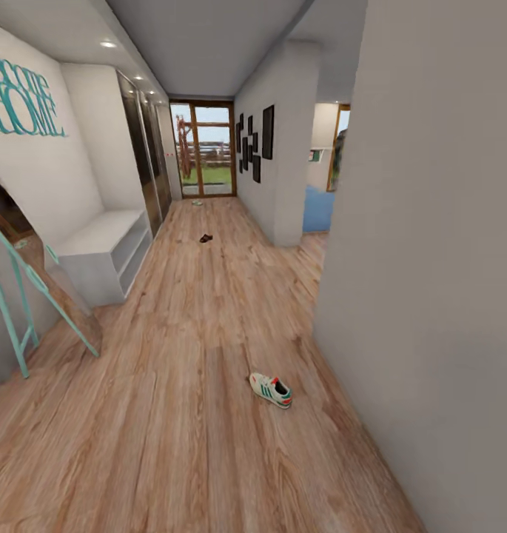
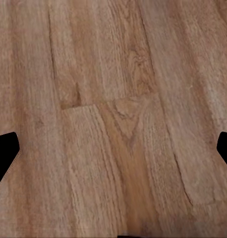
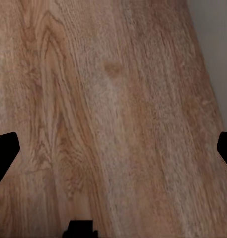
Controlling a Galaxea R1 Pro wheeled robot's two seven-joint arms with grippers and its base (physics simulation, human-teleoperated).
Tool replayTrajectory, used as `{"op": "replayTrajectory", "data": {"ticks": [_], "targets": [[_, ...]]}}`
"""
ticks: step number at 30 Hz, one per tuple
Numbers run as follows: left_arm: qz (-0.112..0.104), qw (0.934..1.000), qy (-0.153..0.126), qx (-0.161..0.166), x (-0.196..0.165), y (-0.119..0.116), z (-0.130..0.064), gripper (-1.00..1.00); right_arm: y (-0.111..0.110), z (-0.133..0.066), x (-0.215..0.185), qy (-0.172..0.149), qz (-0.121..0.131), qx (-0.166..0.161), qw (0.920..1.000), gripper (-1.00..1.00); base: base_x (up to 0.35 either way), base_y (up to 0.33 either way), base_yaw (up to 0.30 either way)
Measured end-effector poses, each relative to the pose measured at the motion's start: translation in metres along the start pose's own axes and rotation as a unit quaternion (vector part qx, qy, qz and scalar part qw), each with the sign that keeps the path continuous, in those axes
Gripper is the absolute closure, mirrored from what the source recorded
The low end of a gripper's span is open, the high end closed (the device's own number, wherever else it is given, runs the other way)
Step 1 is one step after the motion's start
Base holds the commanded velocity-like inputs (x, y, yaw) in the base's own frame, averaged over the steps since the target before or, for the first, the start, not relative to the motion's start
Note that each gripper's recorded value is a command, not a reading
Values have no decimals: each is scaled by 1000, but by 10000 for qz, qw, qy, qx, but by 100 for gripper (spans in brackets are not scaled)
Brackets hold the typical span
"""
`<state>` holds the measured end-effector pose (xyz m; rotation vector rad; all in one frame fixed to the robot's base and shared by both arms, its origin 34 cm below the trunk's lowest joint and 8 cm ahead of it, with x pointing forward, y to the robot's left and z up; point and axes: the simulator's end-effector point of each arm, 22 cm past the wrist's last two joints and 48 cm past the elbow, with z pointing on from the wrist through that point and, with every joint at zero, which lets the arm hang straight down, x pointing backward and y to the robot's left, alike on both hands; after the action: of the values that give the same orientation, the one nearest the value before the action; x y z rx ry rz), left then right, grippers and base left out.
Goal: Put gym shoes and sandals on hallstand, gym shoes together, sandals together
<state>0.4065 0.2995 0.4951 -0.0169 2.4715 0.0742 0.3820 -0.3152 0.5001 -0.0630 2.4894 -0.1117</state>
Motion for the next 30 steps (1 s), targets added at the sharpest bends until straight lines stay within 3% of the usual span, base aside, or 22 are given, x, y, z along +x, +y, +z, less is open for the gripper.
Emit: {"op": "replayTrajectory", "data": {"ticks": [30], "targets": [[-6, 10000, 16, -12, 1, 1, 0, -100, 0, 0, -1, -7, -39, -28, 10000, -100, 336, 0, 26]]}}
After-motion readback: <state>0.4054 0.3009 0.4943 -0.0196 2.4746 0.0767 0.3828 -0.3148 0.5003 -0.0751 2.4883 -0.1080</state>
